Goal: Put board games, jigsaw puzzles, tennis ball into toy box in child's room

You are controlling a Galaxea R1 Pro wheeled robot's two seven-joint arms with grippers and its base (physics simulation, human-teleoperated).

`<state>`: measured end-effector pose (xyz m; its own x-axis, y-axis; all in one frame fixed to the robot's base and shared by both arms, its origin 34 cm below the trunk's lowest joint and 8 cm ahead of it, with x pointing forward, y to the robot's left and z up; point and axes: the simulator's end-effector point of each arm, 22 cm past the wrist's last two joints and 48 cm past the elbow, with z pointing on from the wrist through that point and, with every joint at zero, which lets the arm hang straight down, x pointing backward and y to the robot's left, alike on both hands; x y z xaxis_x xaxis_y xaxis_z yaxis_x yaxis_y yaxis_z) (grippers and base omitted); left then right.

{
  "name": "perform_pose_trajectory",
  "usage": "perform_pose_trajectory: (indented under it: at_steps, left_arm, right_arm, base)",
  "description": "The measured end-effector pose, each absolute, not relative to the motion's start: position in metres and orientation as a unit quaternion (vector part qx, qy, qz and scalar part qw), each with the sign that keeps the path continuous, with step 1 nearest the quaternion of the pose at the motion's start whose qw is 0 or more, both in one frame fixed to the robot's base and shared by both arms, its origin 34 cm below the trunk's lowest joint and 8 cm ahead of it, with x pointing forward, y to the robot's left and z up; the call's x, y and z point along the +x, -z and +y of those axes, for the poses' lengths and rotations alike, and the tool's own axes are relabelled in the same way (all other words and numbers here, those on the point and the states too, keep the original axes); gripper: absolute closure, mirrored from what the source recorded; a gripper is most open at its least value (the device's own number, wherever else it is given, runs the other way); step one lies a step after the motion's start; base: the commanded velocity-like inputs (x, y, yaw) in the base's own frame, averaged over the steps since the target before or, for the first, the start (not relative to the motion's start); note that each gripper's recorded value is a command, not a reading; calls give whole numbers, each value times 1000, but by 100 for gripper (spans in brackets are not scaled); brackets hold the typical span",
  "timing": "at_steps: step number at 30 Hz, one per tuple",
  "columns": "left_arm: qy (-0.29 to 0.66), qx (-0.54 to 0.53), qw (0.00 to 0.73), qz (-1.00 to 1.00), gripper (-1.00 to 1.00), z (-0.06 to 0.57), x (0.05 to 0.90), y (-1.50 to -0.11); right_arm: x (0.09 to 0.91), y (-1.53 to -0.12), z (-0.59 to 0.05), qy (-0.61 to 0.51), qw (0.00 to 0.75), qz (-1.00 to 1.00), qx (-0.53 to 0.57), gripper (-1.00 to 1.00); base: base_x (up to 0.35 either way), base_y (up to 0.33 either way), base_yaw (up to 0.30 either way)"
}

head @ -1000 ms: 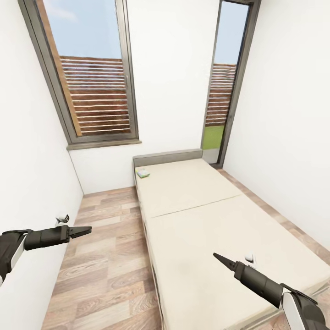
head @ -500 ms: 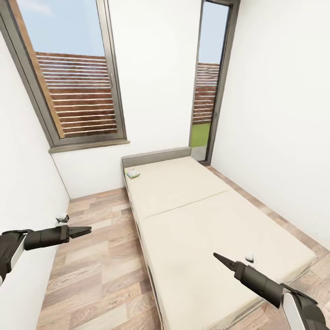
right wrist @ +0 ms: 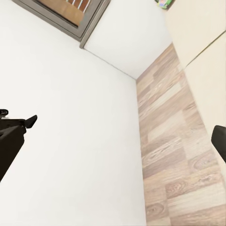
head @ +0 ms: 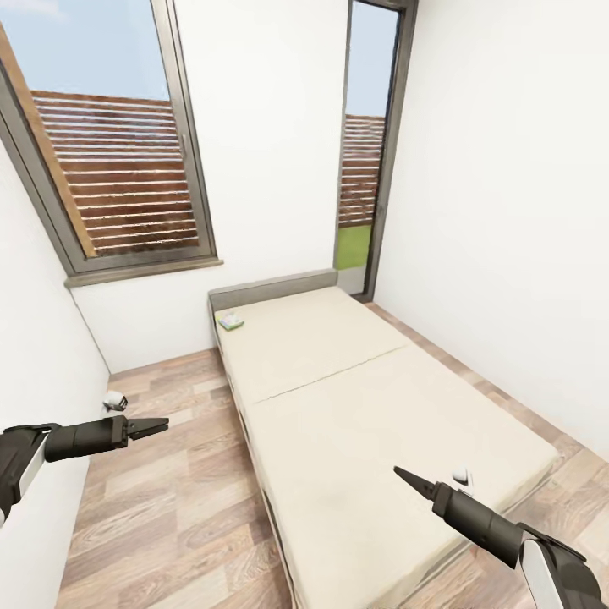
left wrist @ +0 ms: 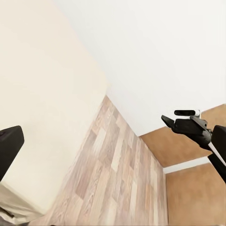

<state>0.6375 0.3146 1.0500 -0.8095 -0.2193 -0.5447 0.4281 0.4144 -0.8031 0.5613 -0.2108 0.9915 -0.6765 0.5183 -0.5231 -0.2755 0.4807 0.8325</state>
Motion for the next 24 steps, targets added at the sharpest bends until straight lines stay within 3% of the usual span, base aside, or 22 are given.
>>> perform_pose_trajectory:
  at_steps: [24]
  left_arm:
    - [533,57,292,792,-100,322,638,-1036]
  right_arm:
    - [561,-978,-212,-501,382,771,88,-100]
  base:
    - [0,14,-135]
